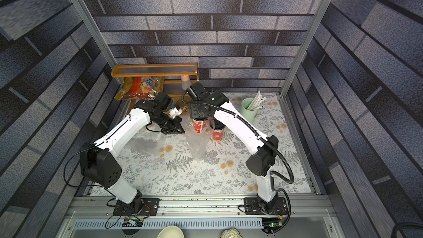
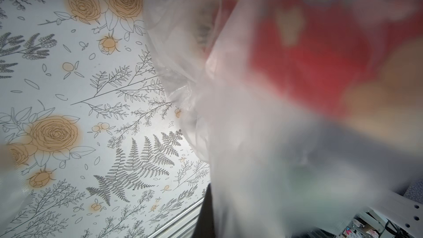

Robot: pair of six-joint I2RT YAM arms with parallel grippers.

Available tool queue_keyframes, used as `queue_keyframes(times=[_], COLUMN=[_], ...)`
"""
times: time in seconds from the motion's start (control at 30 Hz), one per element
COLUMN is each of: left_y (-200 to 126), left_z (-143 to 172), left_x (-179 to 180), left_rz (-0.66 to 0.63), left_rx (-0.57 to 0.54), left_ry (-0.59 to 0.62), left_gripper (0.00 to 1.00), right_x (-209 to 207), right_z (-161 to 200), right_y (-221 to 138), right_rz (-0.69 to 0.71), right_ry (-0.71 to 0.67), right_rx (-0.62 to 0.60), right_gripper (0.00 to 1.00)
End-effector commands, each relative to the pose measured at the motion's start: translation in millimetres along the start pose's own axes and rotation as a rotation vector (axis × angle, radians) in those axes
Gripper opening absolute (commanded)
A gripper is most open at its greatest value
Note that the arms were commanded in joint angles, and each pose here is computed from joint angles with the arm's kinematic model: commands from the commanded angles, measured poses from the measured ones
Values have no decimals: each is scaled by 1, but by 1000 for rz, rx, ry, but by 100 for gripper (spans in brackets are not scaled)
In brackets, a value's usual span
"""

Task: Pack milk tea into plastic carrier bags
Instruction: Place the milk tea cup in the plastic carrier bag.

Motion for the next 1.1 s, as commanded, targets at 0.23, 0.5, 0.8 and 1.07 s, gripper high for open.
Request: queue_keyframes(times=[0.23, 0.5, 0.8, 1.07], left_y=[-11, -13, -21, -25], left_z=[1, 3, 4, 3], left_x=[-8, -10, -9, -9], left_rz=[-15, -26, -72, -113], left_rx=[-20, -21, -30, -30], left_ry=[6, 12, 12, 16], left_gripper=[1, 1, 1, 1], right_x=[5, 5, -1, 3], right_z=[10, 22, 33, 31], right_y=[36, 68, 93, 83], right_rz=[38, 67, 118, 108], right_ry=[-2, 1, -10, -9], right_rx=[13, 60, 85, 82], right_gripper=[59, 59, 60, 79])
Point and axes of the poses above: each gripper's point midway between its finger pads, its own y axis out along the fingers, its own x axis along the line the jaws close on, z = x × y, the point moved 9 cm from there along -y, back along the fingers, and after that the axes turned 14 degrees about y, right-handed, at the moved point
